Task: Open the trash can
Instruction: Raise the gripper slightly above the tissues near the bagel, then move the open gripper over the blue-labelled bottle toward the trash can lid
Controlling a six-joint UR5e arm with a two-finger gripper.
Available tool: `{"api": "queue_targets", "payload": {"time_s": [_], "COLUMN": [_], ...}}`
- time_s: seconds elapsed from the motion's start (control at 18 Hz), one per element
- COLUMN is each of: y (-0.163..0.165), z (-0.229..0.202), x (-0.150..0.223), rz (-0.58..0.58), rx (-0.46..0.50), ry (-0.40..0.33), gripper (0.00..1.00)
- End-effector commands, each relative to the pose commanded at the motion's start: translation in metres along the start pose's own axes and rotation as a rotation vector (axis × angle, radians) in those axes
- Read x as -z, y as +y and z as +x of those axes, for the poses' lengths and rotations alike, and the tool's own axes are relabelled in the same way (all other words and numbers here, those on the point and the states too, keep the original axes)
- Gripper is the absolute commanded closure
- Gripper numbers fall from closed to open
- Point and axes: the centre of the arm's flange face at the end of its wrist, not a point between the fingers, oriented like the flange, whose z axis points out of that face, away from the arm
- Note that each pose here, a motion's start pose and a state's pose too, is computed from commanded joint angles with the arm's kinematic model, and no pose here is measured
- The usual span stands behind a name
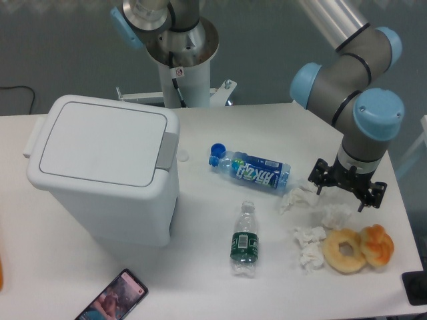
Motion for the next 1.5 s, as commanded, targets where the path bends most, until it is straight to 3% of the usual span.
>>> {"api": "queue_targets", "payload": {"time_s": [0.33,0.56,0.72,1.0,1.33,1.44,1.5], "y": [-0.003,-0.002,-0.007,-0.05,-0.067,-0.073,-0.074], "z": [0.002,0.017,0.027,0.063,0.102,0.115,0.119], "x": [0.001,-0.016,0.035,0.094,0.177,0.198,0.207], "rz": [0.005,0.041,0.096,0.167,0.339,0.395,0.421], "rx": [0.0,0.015,0.085,0.232,0.3,0.304,0.321], "ry": [0.0,0.049,0.002,-0.039,-0.052,-0.044,-0.037], "gripper": [0.0,0.0,0.0,0.0,0.0,0.2,0.41]}}
